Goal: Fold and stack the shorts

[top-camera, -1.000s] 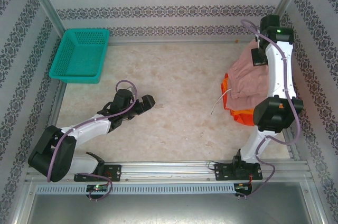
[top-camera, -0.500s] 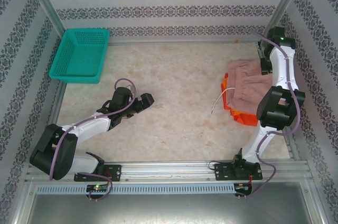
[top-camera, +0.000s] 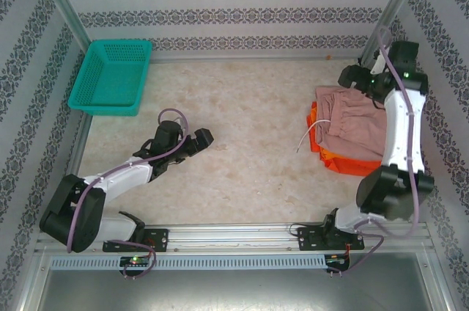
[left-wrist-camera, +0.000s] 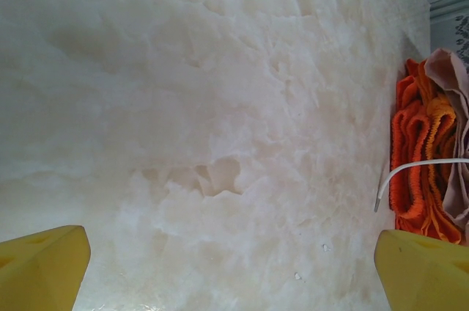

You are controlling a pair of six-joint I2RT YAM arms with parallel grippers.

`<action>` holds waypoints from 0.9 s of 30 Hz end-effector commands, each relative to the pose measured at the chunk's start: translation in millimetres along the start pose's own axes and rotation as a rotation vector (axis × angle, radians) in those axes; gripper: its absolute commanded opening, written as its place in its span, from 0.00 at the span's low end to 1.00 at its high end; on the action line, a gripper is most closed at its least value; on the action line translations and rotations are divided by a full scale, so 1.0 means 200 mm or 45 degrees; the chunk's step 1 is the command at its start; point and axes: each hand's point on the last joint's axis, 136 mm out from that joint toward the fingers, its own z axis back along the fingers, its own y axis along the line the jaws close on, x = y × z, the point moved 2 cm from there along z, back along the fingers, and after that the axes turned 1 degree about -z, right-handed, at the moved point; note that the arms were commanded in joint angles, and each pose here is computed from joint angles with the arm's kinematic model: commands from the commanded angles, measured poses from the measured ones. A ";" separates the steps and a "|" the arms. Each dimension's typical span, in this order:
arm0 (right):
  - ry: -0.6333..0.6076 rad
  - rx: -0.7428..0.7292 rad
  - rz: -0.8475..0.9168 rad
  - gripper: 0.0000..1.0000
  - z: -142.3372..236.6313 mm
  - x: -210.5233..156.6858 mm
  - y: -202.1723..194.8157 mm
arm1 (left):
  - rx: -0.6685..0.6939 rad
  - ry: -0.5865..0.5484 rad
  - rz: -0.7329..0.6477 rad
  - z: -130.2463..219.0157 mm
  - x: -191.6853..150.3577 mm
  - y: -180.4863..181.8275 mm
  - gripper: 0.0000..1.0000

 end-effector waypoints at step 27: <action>-0.060 0.337 -0.256 0.97 -0.07 -0.22 0.17 | -0.005 -0.143 -0.081 0.15 0.08 -0.03 1.00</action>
